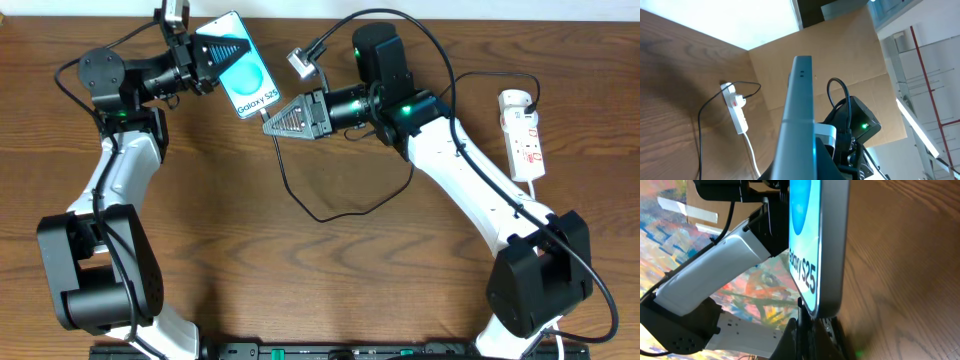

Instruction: Plug charger to phone and switch on socket

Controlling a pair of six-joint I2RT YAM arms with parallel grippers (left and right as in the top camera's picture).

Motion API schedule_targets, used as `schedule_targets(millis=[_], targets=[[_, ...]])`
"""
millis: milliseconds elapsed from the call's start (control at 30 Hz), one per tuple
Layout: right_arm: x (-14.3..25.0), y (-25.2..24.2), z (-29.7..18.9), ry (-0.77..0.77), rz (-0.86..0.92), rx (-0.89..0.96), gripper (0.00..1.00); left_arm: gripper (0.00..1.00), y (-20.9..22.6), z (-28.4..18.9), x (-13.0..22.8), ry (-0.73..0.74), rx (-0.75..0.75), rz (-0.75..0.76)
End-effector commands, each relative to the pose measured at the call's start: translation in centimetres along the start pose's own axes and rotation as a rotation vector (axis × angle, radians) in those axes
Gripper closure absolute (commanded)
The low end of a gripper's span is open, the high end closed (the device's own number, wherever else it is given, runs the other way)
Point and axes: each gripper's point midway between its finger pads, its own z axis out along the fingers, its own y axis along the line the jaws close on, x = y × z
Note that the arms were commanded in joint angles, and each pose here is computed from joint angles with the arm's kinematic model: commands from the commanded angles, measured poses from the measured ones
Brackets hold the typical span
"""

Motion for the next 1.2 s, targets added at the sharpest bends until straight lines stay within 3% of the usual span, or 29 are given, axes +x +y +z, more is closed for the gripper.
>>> schedule_targets(millis=[0,1167], targets=[[-2.1,0.6,-1.2,-0.082,-0.05,0.039,0.99,0.93,-0.5,0.5,2.8,0.163,0.006,0.06],[-3.6,0.3,-2.9,-0.135,-0.042,0.047,0.99,0.93,-0.6,0.8,3.0,0.171,0.013,0.097]])
